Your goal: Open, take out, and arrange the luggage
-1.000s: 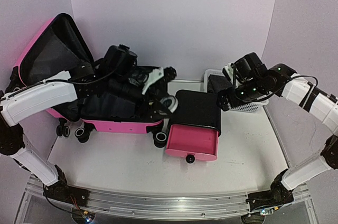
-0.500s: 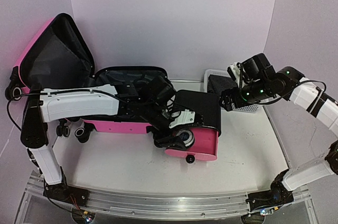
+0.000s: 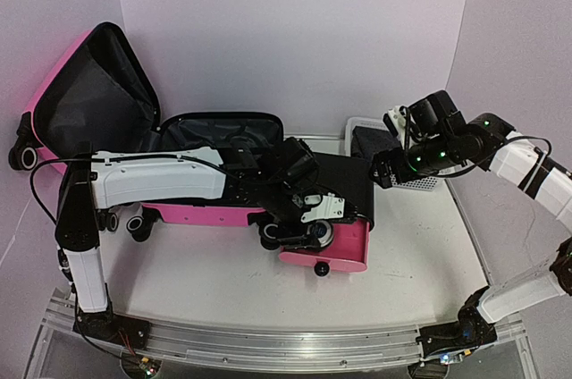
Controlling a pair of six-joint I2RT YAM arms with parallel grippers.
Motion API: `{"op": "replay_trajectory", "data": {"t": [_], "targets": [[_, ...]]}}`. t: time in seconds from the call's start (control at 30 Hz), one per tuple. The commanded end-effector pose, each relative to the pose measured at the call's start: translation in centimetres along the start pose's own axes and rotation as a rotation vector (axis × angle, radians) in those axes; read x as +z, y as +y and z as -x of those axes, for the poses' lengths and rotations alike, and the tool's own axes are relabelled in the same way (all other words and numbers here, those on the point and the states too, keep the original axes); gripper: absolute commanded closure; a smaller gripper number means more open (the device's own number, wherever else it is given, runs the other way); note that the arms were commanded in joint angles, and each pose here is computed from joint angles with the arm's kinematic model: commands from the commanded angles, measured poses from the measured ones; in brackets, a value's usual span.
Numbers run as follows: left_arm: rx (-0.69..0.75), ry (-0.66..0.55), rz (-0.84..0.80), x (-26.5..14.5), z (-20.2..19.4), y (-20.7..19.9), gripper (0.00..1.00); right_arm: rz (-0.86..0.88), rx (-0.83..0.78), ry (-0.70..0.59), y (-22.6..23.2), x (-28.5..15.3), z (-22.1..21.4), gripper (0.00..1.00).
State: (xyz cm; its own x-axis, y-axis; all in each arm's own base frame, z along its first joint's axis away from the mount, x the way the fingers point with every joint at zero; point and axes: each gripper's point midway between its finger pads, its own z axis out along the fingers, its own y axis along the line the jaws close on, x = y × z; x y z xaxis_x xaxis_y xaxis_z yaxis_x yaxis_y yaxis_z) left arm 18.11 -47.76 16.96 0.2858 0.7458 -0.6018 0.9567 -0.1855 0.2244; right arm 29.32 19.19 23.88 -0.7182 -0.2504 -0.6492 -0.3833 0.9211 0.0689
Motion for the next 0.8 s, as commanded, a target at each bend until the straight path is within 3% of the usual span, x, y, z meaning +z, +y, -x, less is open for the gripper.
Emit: {"op": "replay_trajectory", "data": {"t": [0.0, 0.27, 0.37, 0.53, 0.77], "targets": [[0.014, -0.024, 0.082, -1.6, 1.7, 1.9, 0.32, 0.027, 0.014, -0.035, 0.5, -0.1, 0.9, 0.02], [0.006, -0.027, 0.088, -2.1, 1.8, 2.0, 0.25, 0.06, 0.002, -0.02, 1.2, 0.3, 0.8, 0.02], [0.004, -0.026, 0.093, -2.2, 1.9, 2.0, 0.14, 0.076, -0.004, -0.019, 1.5, 0.2, 0.8, 0.02], [-0.001, -0.059, 0.112, -3.6, 2.9, 2.4, 0.15, 0.097, -0.029, -0.011, 1.8, 0.2, 0.6, 0.02], [-0.087, -0.211, 0.1, -8.6, 5.7, 3.4, 0.19, 0.244, -0.195, 0.042, 4.3, -0.2, -0.4, 0.02]]}}
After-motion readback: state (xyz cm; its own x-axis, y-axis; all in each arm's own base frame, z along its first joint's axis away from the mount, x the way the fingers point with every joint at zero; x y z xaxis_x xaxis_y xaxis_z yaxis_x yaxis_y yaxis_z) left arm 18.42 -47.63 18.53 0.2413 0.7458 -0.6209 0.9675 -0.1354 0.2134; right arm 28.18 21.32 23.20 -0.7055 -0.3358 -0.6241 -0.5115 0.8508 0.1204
